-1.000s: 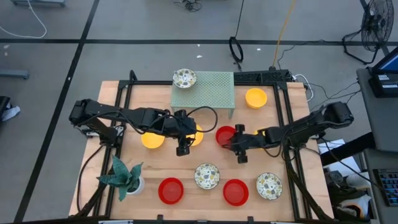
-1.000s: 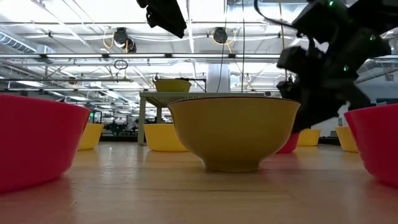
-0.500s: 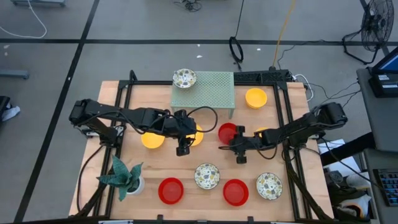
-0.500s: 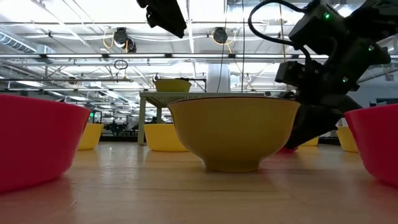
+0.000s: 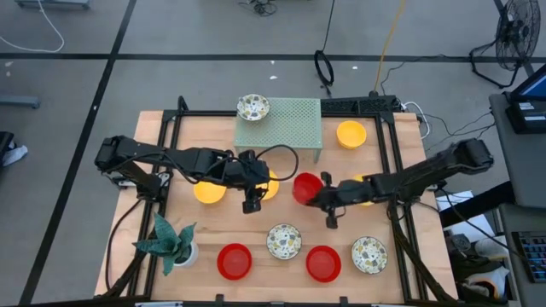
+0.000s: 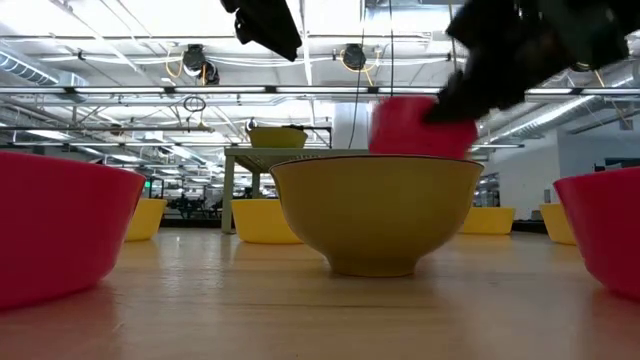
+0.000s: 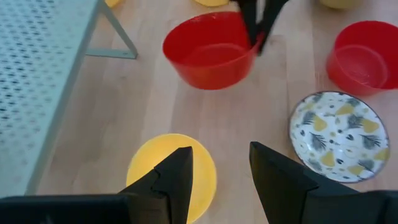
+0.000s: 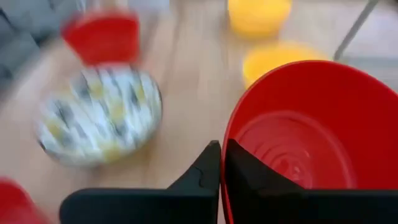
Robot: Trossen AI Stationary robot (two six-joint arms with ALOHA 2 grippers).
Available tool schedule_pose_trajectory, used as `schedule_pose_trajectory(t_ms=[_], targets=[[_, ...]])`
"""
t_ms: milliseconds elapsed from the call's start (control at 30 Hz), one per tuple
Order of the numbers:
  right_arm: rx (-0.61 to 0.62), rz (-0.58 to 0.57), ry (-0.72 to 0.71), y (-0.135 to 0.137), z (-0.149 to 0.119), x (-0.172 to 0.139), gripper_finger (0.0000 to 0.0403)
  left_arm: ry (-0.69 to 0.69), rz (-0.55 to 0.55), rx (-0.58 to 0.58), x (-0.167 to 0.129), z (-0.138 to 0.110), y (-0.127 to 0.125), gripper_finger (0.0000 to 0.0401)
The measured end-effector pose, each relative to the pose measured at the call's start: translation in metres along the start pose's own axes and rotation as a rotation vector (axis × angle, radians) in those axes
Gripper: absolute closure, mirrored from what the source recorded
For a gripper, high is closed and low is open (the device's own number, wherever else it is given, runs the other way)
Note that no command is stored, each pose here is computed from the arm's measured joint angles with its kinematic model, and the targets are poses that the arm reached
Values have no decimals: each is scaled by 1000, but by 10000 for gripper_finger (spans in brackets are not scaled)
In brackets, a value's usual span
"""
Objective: Pick & Place Mini bowls
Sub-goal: Put the red bowl on the shelf
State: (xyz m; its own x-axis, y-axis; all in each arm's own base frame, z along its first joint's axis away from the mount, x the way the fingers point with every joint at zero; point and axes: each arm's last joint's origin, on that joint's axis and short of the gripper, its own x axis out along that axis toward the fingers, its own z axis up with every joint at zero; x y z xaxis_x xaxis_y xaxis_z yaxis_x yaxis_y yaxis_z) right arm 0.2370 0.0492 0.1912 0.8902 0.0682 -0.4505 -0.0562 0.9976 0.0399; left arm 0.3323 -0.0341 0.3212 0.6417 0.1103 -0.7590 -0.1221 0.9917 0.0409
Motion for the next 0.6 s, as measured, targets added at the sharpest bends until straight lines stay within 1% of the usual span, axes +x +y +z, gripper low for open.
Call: schedule_pose_trajectory(t_ms=[67,133,233,333,400,467,600], targets=[[34,2,-63,-1,15,-9,400,-5,27,0,0,0,1,238],[45,-14,-84,-5,26,-17,401,-10,58,1,0,0,2,238],[15,-62,-113,-16,41,-22,400,-19,103,0,0,1,4,238],[-18,-180,-157,-32,58,-24,401,-24,129,-5,0,1,6,238],[-43,-280,-155,-47,65,-24,401,-26,141,-8,0,2,8,238],[-59,-344,-153,-63,73,-23,402,-27,145,-11,0,2,9,238],[-22,-444,-132,-93,81,-20,402,-37,153,-24,1,3,13,238]])
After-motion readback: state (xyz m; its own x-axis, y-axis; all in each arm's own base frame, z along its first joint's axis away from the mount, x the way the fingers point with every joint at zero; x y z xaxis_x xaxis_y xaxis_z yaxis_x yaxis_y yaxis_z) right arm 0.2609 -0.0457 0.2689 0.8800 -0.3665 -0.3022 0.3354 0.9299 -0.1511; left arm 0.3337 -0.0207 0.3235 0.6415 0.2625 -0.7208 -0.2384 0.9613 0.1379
